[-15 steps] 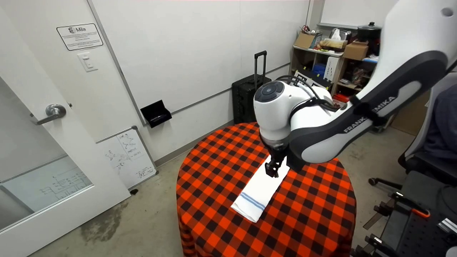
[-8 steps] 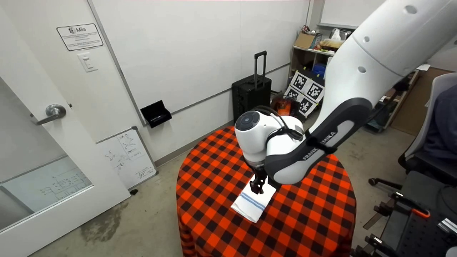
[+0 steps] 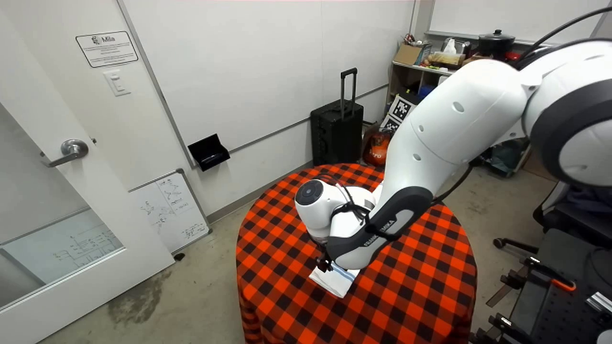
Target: Fold the cloth
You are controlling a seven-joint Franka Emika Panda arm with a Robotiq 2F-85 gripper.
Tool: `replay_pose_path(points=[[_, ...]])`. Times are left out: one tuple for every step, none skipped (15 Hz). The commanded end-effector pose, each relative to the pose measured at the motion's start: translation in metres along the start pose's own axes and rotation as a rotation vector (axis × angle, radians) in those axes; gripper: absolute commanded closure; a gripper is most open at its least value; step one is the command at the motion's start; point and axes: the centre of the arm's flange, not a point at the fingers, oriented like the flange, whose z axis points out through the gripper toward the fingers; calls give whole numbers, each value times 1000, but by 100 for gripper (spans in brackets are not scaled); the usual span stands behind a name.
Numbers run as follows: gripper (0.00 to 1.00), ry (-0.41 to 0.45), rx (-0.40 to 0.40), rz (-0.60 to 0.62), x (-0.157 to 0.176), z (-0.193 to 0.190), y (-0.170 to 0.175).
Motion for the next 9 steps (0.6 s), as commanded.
replay_pose_path(points=[[0,26,-4,17,36,37,-26],[0,24,-4,18,37,45,-30],[0,22,-1,16,39,52,-35],[0,16,0,14,40,58,-39],[0,8,1,15,41,65,-40],[0,1,0,22,42,73,-40],[0,-6,0,28,42,80,-40],[0,-12,-1,32,42,87,-39],[0,-21,-1,32,42,93,-39]])
